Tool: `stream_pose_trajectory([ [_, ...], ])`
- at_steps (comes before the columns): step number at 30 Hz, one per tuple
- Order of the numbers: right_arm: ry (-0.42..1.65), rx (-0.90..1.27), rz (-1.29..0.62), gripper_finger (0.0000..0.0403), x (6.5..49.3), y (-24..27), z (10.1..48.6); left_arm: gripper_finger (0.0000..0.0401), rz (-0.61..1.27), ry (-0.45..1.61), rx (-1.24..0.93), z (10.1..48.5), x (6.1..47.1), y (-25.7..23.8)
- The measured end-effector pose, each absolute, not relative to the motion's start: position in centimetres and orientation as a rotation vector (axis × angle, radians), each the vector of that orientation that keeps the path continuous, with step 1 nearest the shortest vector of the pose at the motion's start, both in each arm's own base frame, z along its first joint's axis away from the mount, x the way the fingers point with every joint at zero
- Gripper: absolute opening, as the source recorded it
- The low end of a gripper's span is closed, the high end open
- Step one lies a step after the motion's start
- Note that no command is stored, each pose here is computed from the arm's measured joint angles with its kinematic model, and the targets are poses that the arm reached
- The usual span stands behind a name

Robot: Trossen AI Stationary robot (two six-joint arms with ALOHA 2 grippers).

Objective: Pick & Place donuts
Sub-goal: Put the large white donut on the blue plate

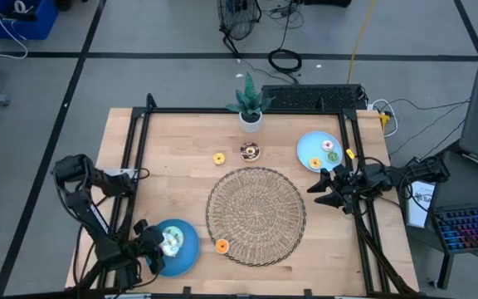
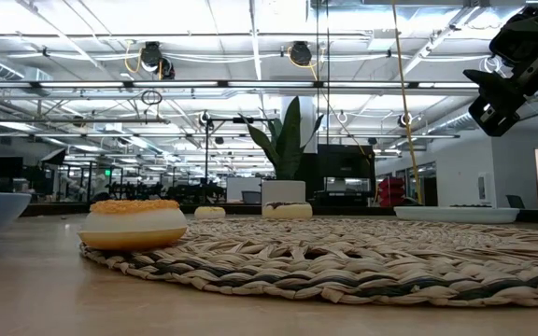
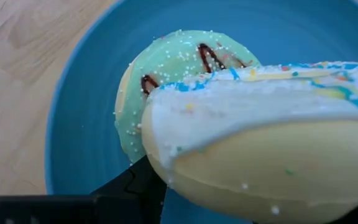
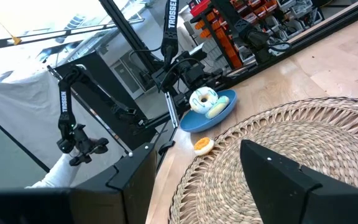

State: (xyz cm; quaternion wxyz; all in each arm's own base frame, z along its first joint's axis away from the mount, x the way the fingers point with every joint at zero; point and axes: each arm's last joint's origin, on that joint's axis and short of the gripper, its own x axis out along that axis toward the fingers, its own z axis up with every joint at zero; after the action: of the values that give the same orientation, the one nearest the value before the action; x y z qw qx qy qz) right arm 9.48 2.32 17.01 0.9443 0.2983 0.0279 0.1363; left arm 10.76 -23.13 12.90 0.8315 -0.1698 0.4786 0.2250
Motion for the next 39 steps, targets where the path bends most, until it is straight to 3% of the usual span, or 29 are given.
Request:
stream_pose_trajectory([
  [18,0.057,0.608,0.278,0.0219,9.5,2.3,17.0,0.0187,0.306,1.021,-0.397,17.0,10.3,-22.4],
  [39,0.057,0.608,0.278,0.022,9.5,2.3,17.0,0.0187,0.191,1.067,-0.638,20.4,7.2,-22.3],
])
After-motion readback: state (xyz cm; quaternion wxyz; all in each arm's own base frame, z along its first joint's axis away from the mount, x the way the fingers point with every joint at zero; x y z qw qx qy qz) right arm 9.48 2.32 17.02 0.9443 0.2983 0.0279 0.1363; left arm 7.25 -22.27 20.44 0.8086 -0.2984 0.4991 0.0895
